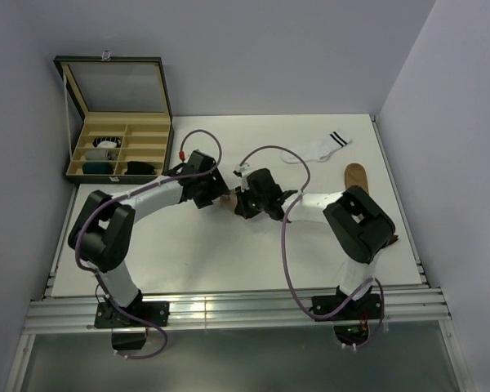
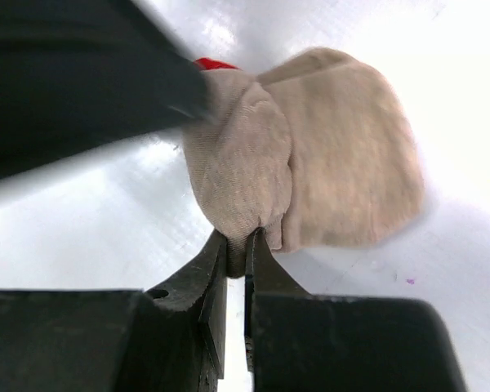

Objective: Roll the socks
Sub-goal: Roll the sock at the center of the board.

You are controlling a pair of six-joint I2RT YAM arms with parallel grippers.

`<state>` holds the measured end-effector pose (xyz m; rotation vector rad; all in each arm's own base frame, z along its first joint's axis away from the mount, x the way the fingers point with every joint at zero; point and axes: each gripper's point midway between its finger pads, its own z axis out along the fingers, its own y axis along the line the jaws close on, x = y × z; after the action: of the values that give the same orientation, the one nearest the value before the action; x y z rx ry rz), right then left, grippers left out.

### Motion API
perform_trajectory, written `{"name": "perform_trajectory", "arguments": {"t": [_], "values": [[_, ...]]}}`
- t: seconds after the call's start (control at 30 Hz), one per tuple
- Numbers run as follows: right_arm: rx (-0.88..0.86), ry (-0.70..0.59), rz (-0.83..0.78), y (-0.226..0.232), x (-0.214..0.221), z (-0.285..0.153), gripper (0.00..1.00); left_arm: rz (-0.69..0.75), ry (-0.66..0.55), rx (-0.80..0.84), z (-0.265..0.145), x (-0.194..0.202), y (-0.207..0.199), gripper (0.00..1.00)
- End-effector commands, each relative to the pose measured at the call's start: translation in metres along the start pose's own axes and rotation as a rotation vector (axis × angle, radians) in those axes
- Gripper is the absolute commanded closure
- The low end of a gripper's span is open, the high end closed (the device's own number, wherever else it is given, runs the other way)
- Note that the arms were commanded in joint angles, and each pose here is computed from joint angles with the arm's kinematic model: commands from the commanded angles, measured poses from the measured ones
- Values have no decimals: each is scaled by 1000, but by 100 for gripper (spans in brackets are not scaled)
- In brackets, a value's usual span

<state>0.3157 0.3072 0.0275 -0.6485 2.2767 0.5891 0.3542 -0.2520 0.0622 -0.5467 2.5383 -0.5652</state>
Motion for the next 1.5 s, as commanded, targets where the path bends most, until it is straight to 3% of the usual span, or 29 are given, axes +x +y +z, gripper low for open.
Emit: {"name": "perform_trajectory", "arguments": {"t": [0.0, 0.23, 0.4, 0.67, 0.9, 1.03, 1.2, 1.33, 1.37, 1.47], "values": [[-305, 170, 177, 32, 25, -14, 100, -82, -89, 43, -20, -20, -6, 28], [-532, 285, 422, 36, 21, -14, 100, -119, -64, 75, -22, -7, 1, 30], [-548, 327, 534, 24, 28, -5, 100, -135, -21, 78, -14, 12, 5, 32], [-537, 330, 574, 19, 27, -1, 100, -121, 14, 1, 6, 25, 19, 38], [-466, 291, 541, 11, 24, -2, 100, -88, 77, -88, 20, 44, 45, 57], [-414, 207, 471, 7, 8, -13, 87, -45, 111, -113, 28, 51, 51, 64], [-278, 102, 341, -3, -7, -28, 59, 41, 146, -121, 32, 50, 44, 66], [-110, -17, 165, -3, -30, -48, 48, 89, 167, -123, 34, 50, 42, 65], [2, -48, 109, -16, -33, -49, 45, 102, 173, -122, 34, 50, 41, 65], [109, -109, -26, -4, -43, -57, 42, 131, 195, -119, 34, 51, 38, 65]]}}
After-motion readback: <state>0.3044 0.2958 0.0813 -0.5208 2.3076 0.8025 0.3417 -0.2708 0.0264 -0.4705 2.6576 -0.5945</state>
